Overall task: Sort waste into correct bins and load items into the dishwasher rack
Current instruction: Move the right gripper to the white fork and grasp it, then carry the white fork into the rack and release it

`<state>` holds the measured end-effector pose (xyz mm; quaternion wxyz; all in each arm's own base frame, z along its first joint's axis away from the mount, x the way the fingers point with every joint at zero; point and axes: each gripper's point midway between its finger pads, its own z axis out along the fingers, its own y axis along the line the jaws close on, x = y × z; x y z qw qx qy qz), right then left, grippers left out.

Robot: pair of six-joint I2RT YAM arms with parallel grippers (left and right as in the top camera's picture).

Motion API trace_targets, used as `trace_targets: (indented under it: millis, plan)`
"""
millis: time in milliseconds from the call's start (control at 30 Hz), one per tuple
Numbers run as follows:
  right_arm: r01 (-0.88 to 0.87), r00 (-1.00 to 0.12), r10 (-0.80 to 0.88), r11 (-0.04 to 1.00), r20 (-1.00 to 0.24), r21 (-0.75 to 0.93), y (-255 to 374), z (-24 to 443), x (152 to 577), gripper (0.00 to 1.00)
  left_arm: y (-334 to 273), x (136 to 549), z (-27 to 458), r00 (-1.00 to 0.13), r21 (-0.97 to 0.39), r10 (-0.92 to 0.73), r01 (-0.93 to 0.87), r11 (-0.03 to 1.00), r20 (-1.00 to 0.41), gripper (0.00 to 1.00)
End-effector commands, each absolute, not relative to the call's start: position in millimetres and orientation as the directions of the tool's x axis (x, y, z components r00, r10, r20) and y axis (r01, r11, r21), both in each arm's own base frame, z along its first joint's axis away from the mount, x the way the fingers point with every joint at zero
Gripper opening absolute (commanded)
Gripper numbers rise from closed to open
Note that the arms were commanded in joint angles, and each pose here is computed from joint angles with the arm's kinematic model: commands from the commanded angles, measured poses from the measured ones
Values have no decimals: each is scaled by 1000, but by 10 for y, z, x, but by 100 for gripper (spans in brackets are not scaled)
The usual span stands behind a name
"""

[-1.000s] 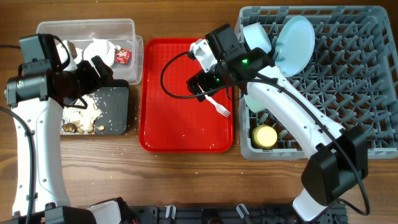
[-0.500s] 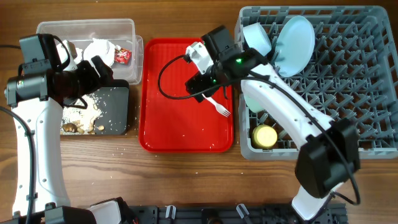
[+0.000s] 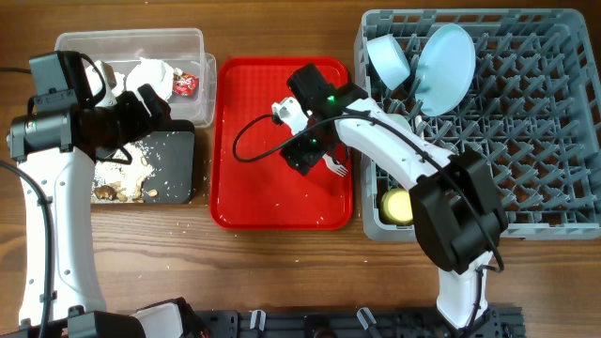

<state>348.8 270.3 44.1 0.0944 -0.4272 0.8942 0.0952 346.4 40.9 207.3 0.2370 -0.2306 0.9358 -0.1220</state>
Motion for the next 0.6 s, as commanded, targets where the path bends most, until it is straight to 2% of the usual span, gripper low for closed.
trace_targets:
  millis: [0, 167, 367, 567]
  plan:
    - [-807, -578, -797, 590, -174, -20, 2506, 247, 3563, 88, 423, 3465, 2161, -769, -340, -490, -369, 865, -410, 100]
    - [-823, -554, -821, 565, -138, -60, 2396, 117, 3621, 82, 424, 3466, 2161, -769, -340, -490, -369, 865, -410, 100]
    - [-811, -577, -810, 583, -105, -46, 2274, -48, 3646, 56, 423, 3465, 2161, -769, -340, -490, -369, 865, -410, 100]
    - [-792, -605, -790, 610, -95, -34, 2247, -53, 3625, 42, 424, 3465, 2161, -769, -340, -490, -370, 865, -410, 100]
